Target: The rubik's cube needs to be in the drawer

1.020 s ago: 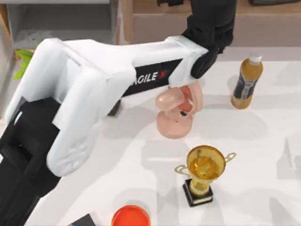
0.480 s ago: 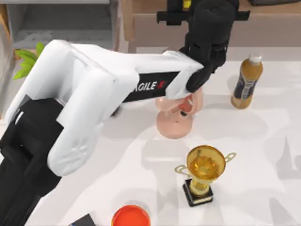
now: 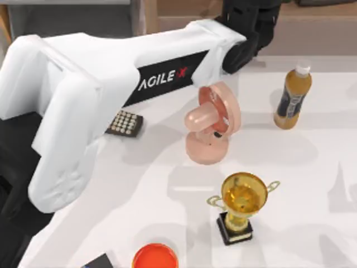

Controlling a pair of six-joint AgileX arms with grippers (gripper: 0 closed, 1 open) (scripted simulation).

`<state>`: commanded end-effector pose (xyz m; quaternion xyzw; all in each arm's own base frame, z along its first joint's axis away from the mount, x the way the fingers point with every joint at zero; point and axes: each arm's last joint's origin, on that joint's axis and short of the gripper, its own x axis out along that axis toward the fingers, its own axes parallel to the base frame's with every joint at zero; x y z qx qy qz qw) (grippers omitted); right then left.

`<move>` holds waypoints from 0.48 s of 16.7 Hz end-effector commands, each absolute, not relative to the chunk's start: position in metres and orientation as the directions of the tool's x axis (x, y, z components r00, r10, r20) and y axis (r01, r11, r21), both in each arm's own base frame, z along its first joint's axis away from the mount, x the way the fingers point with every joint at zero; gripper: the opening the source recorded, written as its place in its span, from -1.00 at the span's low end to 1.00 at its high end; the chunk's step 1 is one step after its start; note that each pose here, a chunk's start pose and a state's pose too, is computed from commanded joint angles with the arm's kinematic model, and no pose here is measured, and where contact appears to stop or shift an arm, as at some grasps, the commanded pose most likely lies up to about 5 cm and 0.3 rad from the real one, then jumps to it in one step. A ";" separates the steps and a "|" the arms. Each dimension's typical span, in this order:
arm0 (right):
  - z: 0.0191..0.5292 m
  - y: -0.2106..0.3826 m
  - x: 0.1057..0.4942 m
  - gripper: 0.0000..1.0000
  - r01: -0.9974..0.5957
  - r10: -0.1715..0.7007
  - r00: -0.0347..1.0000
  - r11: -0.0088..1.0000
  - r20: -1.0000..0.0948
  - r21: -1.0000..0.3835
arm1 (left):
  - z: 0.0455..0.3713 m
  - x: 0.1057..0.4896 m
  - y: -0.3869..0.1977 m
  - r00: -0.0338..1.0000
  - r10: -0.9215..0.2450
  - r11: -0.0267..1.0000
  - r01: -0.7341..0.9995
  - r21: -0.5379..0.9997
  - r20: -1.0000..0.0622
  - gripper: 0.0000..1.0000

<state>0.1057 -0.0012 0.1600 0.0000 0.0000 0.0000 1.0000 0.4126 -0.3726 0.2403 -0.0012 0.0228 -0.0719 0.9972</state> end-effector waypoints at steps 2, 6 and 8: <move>0.160 -0.001 0.106 1.00 0.000 0.000 1.000 1.000 0.000 0.000 | 0.272 0.407 -0.367 0.975 -0.199 0.979 0.202 0.012 -0.101 -1.00; 0.160 -0.001 0.106 1.00 0.000 0.000 1.000 1.000 0.000 0.000 | 0.325 0.391 -0.342 0.911 -0.287 0.944 0.321 0.072 -0.297 -1.00; 0.160 -0.001 0.106 1.00 0.000 0.000 1.000 1.000 0.000 0.000 | 0.342 0.385 -0.320 0.854 -0.296 0.923 0.371 0.102 -0.427 -1.00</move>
